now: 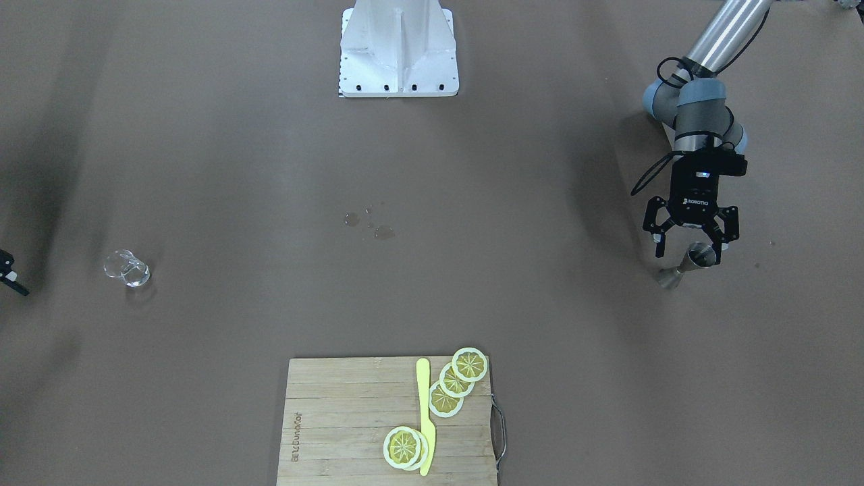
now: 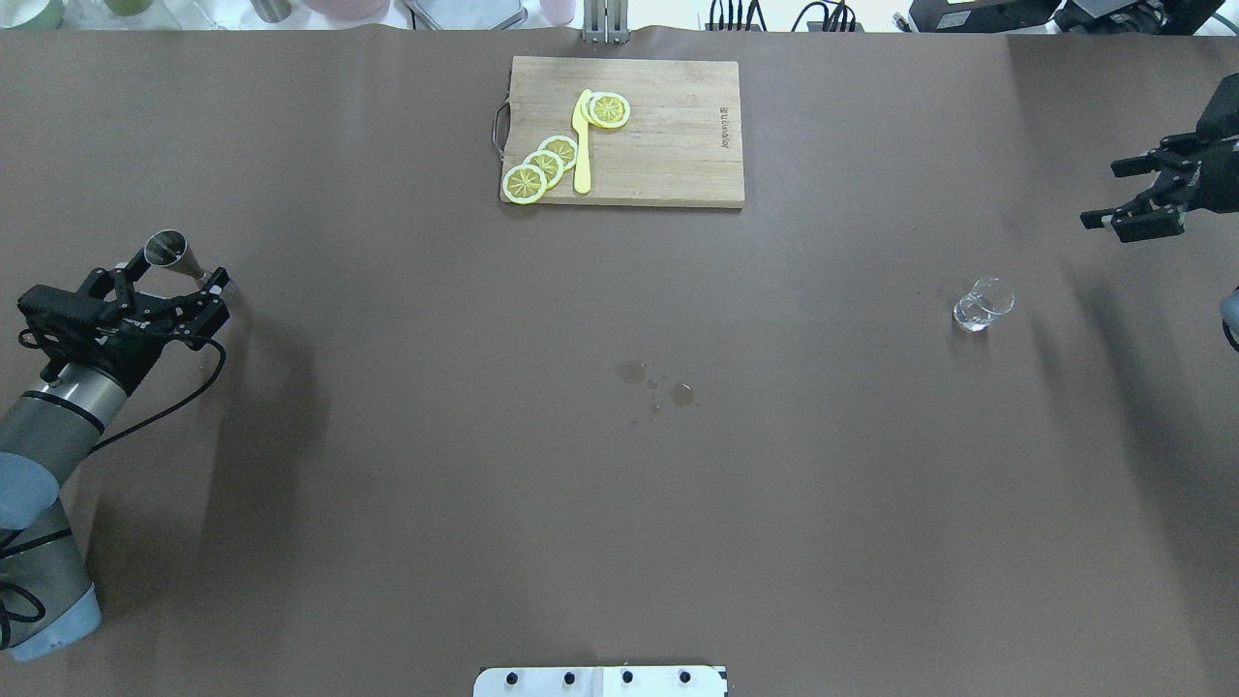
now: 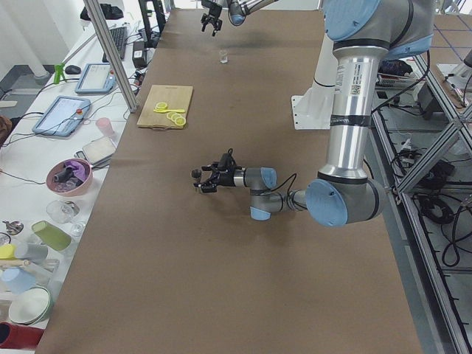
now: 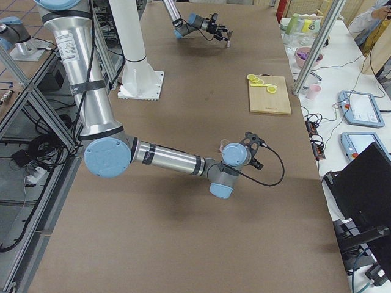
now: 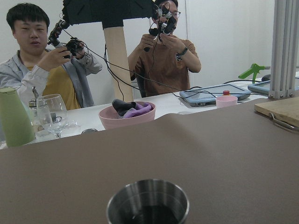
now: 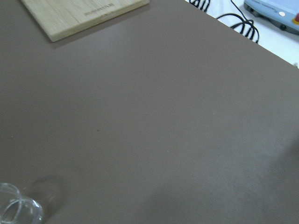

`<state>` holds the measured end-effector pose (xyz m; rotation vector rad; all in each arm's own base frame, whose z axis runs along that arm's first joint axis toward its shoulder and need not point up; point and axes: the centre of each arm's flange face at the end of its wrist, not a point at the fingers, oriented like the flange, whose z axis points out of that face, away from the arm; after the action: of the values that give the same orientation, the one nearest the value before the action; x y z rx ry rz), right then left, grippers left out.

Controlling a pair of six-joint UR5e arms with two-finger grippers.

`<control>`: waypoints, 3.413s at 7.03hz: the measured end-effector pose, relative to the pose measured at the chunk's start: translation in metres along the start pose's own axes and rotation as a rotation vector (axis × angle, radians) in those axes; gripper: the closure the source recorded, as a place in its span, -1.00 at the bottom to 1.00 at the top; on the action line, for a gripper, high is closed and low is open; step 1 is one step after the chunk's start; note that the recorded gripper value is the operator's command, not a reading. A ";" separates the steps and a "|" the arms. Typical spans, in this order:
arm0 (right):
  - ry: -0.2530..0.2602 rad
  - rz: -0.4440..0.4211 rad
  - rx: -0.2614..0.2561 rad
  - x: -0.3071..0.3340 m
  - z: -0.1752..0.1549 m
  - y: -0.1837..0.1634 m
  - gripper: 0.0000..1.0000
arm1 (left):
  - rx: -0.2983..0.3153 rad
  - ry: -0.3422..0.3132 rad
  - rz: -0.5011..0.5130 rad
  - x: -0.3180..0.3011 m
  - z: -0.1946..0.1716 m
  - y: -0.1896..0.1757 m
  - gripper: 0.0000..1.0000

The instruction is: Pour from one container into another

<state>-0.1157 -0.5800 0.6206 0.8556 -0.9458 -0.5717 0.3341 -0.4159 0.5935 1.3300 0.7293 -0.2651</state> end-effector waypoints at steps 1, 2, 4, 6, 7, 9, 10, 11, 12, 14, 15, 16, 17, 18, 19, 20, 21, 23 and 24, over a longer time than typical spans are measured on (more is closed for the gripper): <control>0.026 0.081 -0.057 0.016 -0.008 -0.002 -1.00 | 0.002 0.001 -0.001 -0.002 -0.002 -0.001 -0.98; 0.047 0.179 -0.123 0.034 -0.019 -0.005 -1.00 | 0.004 0.002 -0.004 -0.005 -0.007 -0.004 -0.98; 0.099 0.412 -0.258 0.067 -0.048 -0.005 -1.00 | 0.011 0.013 -0.015 -0.016 -0.030 -0.019 -0.98; 0.157 0.678 -0.407 0.092 -0.079 0.005 -1.00 | 0.006 0.050 -0.030 -0.022 -0.070 -0.041 -0.98; 0.187 0.812 -0.486 0.101 -0.093 0.014 -1.00 | -0.006 0.078 -0.025 -0.021 -0.096 -0.055 -0.98; 0.265 0.975 -0.586 0.118 -0.121 0.025 -1.00 | -0.034 0.130 0.085 -0.007 -0.134 -0.087 -0.98; 0.287 1.009 -0.605 0.121 -0.131 0.025 -1.00 | -0.057 0.148 0.135 0.005 -0.143 -0.105 -0.98; 0.312 1.011 -0.614 0.121 -0.137 0.021 -1.00 | -0.089 0.155 0.171 0.020 -0.146 -0.122 -0.98; 0.338 0.991 -0.620 0.118 -0.140 0.015 -1.00 | -0.116 0.151 0.198 0.038 -0.143 -0.135 -0.98; 0.357 0.954 -0.615 0.112 -0.141 0.005 -1.00 | -0.205 0.156 0.250 0.076 -0.126 -0.164 -0.98; 0.360 0.942 -0.609 0.110 -0.141 -0.001 -1.00 | -0.274 0.163 0.271 0.088 -0.110 -0.182 -0.98; 0.361 0.934 -0.605 0.109 -0.142 -0.005 -1.00 | -0.348 0.177 0.282 0.091 -0.097 -0.193 -0.98; 0.363 0.926 -0.600 0.106 -0.143 -0.007 -1.00 | -0.433 0.198 0.285 0.088 -0.086 -0.199 -0.98; 0.363 0.921 -0.596 0.103 -0.145 -0.008 -1.00 | -0.537 0.221 0.273 0.082 -0.072 -0.207 -0.98; 0.362 0.917 -0.592 0.101 -0.146 -0.009 -1.00 | -0.661 0.253 0.239 0.073 -0.054 -0.216 -0.98; 0.361 0.911 -0.585 0.099 -0.147 -0.012 -1.00 | -0.765 0.290 0.196 0.065 -0.036 -0.217 -0.98; 0.359 0.906 -0.578 0.097 -0.148 -0.016 -1.00 | -0.831 0.318 0.164 0.059 -0.022 -0.214 -0.98; 0.358 0.899 -0.571 0.092 -0.151 -0.020 -1.00 | -0.912 0.323 0.116 0.041 -0.006 -0.216 -0.98; 0.357 0.898 -0.570 0.090 -0.152 -0.019 -1.00 | -0.956 0.307 0.070 0.021 -0.003 -0.227 -0.98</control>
<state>0.0593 -0.6008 0.5988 -0.0291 -0.6849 0.1070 0.2200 -0.4642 0.4019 0.4752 0.9009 0.3327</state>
